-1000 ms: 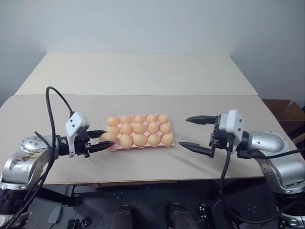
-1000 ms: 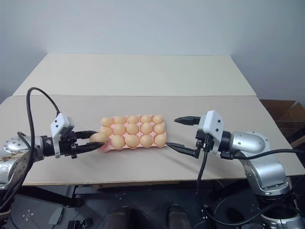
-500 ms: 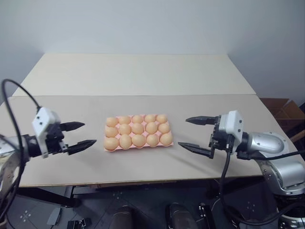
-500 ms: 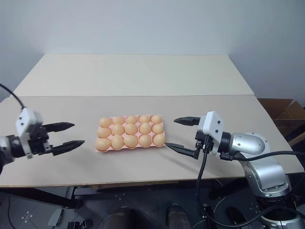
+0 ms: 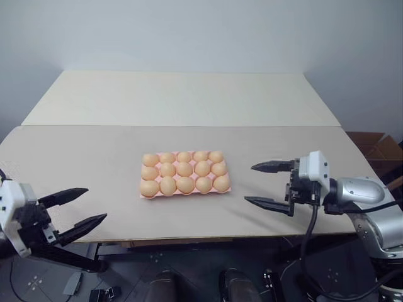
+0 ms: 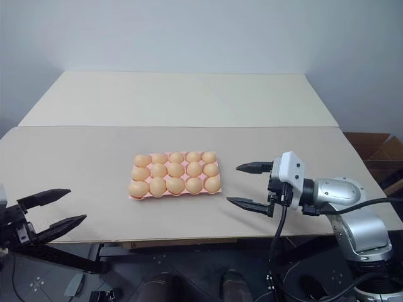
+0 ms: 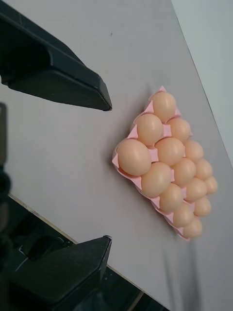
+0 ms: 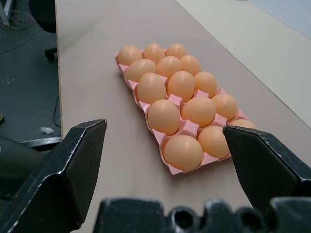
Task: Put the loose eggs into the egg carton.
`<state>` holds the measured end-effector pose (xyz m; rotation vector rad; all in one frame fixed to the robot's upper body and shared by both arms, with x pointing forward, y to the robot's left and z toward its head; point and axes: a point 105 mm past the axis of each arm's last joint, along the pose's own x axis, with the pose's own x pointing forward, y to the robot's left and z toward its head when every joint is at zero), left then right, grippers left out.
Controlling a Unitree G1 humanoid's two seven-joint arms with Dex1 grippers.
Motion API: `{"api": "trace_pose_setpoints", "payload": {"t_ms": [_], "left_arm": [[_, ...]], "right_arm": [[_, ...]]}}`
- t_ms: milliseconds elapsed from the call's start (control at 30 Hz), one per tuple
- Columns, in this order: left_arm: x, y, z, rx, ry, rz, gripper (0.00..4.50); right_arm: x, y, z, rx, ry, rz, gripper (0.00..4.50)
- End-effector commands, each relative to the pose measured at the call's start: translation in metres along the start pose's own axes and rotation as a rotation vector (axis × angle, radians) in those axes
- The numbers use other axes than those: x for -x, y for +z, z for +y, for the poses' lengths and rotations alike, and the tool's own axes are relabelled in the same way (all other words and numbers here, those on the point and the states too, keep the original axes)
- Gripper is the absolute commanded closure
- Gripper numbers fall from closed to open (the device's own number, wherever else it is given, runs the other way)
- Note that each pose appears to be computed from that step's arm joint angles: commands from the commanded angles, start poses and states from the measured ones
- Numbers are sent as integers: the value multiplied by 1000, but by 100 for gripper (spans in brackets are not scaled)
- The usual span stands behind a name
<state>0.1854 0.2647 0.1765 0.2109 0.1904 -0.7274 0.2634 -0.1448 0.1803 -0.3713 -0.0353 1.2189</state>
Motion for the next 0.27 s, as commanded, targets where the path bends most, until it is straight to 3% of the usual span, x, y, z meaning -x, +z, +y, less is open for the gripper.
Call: {"api": "trace_pose_setpoints", "payload": {"t_ms": [33, 267], "left_arm": [[6, 14, -4, -45, 36, -20, 3], [10, 17, -12, -28, 26, -25, 3]], "right_arm": [[5, 9, -9, 41, -28, -19, 0], [2, 7, -11, 38, -25, -11, 0]]}}
